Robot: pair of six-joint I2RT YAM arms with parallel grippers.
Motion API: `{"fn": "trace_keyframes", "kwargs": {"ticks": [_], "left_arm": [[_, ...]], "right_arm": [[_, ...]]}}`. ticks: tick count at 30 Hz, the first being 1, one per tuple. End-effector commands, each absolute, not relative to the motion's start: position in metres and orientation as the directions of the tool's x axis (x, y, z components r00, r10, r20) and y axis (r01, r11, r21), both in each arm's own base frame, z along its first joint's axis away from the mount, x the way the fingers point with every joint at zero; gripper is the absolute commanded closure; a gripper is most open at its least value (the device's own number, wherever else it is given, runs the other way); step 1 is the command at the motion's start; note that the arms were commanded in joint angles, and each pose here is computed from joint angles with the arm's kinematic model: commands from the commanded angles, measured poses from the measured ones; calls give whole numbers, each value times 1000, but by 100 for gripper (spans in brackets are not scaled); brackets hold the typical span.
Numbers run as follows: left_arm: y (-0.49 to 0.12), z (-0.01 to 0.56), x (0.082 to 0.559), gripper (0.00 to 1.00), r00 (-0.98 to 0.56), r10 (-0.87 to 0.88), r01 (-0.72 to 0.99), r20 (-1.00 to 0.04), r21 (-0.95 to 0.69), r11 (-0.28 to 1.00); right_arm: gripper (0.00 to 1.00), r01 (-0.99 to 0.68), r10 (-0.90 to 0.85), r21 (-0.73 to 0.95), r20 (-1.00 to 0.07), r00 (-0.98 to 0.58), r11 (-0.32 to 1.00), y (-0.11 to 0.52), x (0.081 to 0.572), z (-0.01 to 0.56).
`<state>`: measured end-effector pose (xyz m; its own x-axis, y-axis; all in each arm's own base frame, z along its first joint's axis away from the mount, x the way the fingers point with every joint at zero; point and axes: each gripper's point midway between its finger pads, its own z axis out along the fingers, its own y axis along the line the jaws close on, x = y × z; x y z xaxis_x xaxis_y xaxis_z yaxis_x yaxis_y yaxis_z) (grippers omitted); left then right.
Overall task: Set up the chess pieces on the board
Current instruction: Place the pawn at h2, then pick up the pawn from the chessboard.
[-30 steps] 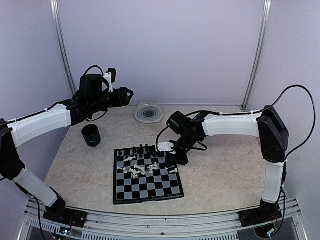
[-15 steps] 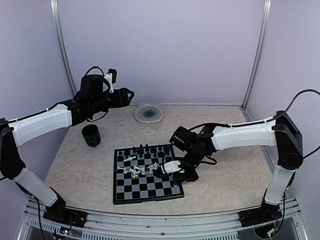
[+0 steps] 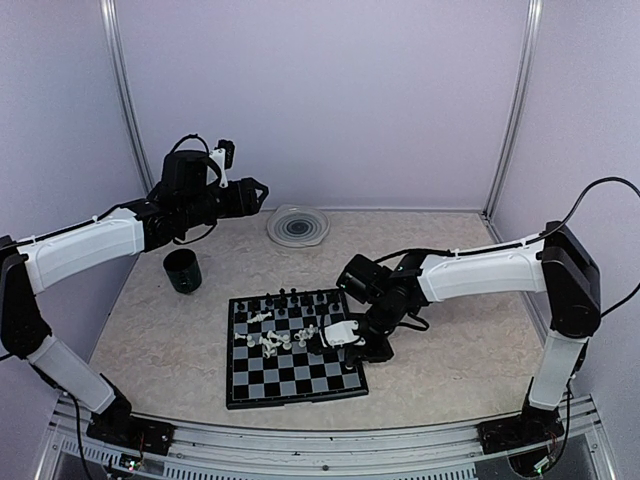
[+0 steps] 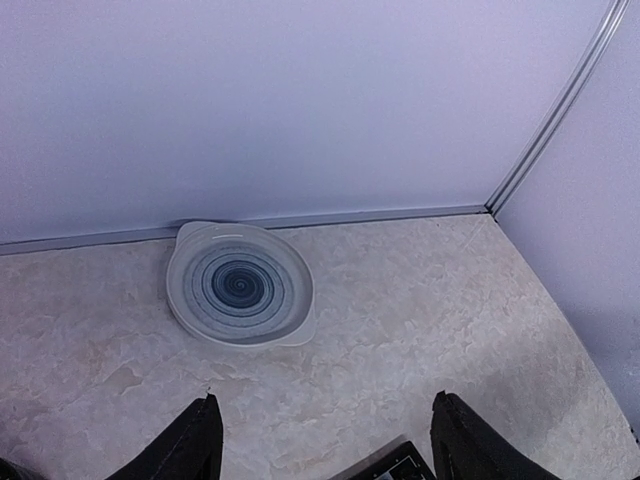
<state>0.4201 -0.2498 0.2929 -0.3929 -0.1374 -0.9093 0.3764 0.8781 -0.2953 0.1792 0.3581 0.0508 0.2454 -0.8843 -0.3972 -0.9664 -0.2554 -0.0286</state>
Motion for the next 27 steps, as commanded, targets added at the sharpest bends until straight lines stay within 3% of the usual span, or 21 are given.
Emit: {"fn": "trace_keyframes", "kwargs": {"ticks": [1,4,7,12,18,27], "left_arm": [[-250,303,423,29,-384,-142,384,-912,-298,874],[-250,303,423,29,-385,-142,384,-912,-298,874],[-250,302,423,29,-387,-139,384,-912,-296,875],[-251,300,424,29,-391,-137,382,-910,-296,875],[-252,299,424,29,-394,-136,385,-909,-298,874],[-251,299,424,29,-392,-136,382,-910,-295,876]], "right_arm": [[100,-968,-884,-30,-402,240,-249,364,180,48],[97,-968,-882,-23,-407,238,-250,364,179,48],[85,-966,-878,-8,-415,237,-257,364,175,50],[74,-963,-867,-26,-429,253,-268,368,177,67],[73,-967,-830,-97,-497,253,-237,391,205,108],[77,-977,-847,-125,-486,214,-175,425,242,81]]}}
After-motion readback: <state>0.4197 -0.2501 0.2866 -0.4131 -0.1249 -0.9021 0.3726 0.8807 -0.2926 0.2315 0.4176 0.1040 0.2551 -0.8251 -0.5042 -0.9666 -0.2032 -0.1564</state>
